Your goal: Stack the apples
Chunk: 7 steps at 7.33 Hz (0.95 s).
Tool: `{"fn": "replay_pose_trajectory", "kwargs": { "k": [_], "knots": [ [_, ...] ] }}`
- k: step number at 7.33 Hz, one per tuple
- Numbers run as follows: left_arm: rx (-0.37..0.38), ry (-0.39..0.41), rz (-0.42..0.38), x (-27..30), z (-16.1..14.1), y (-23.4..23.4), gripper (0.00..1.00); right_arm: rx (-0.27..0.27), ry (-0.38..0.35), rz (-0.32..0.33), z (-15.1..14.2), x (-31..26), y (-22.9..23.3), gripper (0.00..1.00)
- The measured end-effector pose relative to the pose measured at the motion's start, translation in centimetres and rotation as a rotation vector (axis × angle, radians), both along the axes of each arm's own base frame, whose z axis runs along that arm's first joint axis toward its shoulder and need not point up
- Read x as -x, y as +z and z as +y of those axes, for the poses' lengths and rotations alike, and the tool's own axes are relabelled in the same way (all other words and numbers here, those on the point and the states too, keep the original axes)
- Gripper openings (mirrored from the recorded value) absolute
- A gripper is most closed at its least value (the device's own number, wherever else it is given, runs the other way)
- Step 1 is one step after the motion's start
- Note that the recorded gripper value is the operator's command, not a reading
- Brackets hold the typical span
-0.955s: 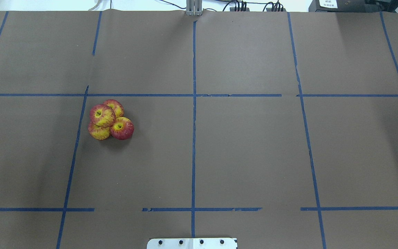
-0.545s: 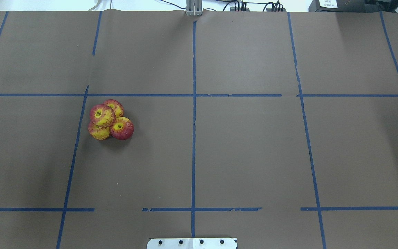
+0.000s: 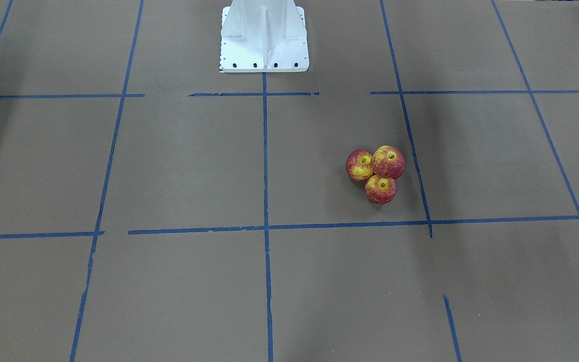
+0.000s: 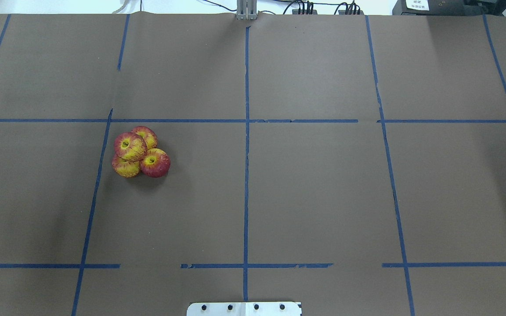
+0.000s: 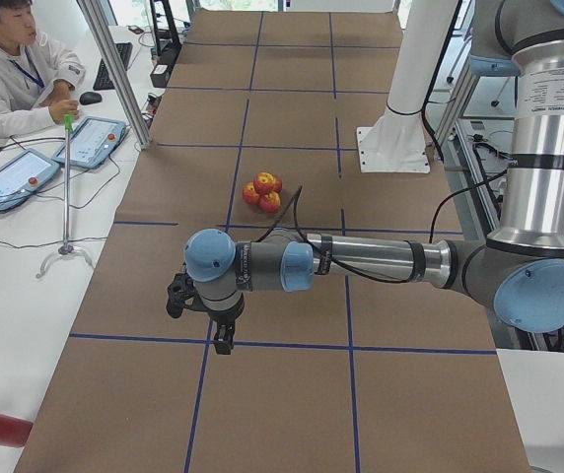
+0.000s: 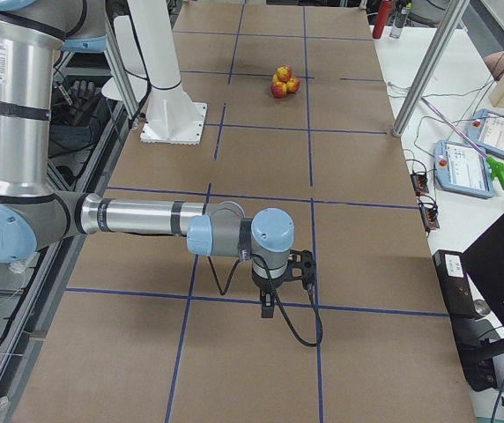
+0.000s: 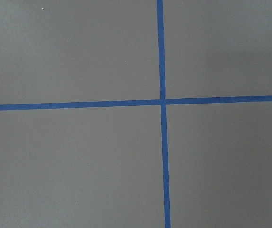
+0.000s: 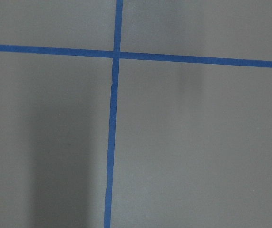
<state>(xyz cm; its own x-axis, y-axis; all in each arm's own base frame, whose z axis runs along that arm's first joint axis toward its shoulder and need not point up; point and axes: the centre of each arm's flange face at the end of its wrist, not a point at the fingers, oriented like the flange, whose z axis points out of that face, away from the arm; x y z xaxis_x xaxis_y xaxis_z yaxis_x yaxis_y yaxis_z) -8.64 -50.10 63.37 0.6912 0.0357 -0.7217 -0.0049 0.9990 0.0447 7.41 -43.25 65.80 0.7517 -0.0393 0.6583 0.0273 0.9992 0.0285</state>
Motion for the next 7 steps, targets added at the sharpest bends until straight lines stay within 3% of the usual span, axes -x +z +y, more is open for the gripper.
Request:
{"fn": "replay_pose_trajectory", "kwargs": {
  "k": [7],
  "knots": [
    [0.001,-0.005,0.004,-0.03,-0.02,-0.22,1.0,0.0,0.0,0.0,0.0,0.0,0.0,1.0]
  ]
}}
